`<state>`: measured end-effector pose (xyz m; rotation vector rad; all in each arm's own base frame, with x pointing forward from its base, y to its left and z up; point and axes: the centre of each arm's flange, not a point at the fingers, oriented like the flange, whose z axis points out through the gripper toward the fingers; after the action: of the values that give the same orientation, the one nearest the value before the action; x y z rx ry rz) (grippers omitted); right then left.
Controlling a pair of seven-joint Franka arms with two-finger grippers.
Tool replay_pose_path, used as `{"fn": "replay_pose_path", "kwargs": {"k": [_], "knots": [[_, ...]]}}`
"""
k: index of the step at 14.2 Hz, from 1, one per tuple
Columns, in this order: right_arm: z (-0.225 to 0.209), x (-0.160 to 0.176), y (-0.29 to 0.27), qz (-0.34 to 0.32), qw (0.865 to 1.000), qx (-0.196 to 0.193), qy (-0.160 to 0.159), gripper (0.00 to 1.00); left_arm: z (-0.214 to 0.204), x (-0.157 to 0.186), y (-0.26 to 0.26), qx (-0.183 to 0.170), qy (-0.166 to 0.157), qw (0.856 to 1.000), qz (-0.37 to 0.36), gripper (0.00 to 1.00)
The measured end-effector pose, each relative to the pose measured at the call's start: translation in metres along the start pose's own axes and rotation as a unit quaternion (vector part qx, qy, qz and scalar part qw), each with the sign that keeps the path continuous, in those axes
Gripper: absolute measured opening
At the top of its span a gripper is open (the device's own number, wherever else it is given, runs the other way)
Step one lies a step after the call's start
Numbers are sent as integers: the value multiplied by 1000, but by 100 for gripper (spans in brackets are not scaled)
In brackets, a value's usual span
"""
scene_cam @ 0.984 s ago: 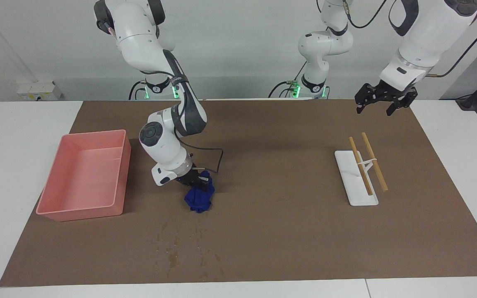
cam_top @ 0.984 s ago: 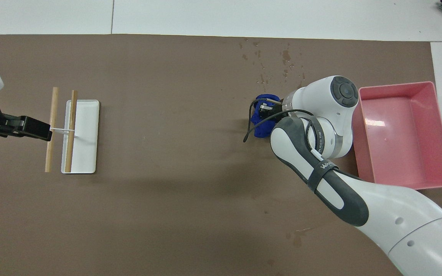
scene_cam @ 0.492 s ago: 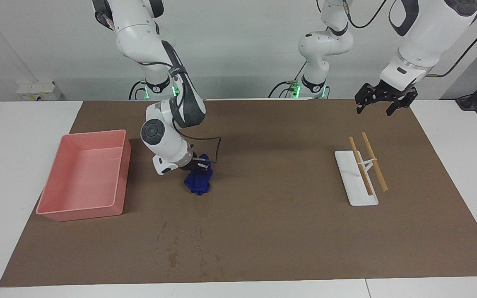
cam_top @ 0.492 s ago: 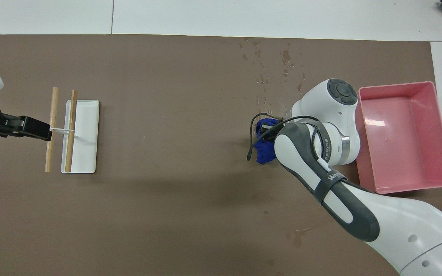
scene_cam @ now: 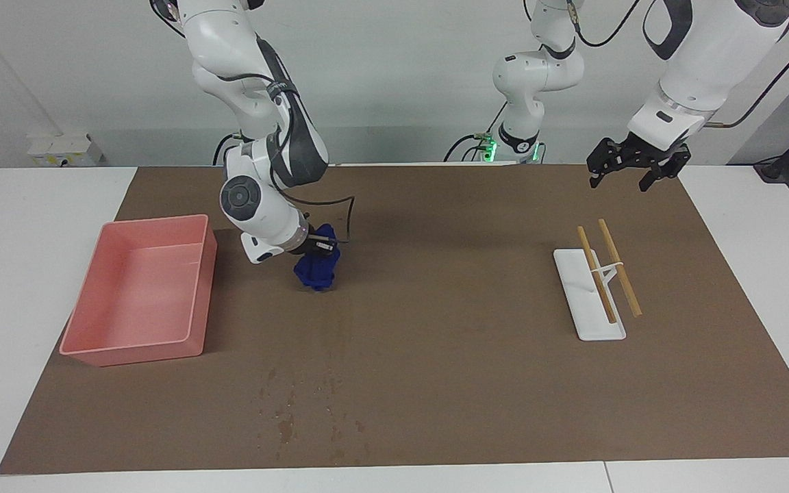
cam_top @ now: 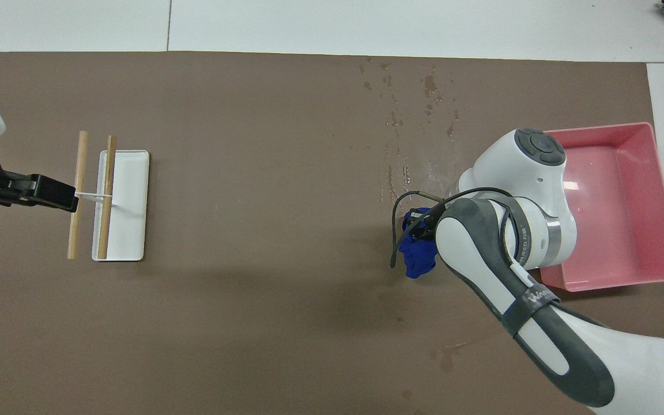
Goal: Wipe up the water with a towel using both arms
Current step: 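Rub the towel back and forth over the water spill with the right gripper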
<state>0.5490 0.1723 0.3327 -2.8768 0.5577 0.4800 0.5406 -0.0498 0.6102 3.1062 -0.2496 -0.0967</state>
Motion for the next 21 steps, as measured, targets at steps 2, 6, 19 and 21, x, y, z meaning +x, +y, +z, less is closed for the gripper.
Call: {"fn": "replay_pose_path", "kwargs": {"k": [2, 6, 19, 21], "knots": [[10, 9, 4, 7, 999, 21, 44, 27, 0, 0, 0, 0, 0, 1000, 0, 100], [22, 14, 8, 11, 996, 36, 81, 27, 0, 0, 0, 0, 0, 1000, 0, 100], [16, 71, -53, 21, 980, 130, 151, 27, 0, 0, 0, 0, 0, 1000, 0, 100], [13, 80, -67, 16, 978, 140, 156, 27, 0, 0, 0, 0, 0, 1000, 0, 100]]}}
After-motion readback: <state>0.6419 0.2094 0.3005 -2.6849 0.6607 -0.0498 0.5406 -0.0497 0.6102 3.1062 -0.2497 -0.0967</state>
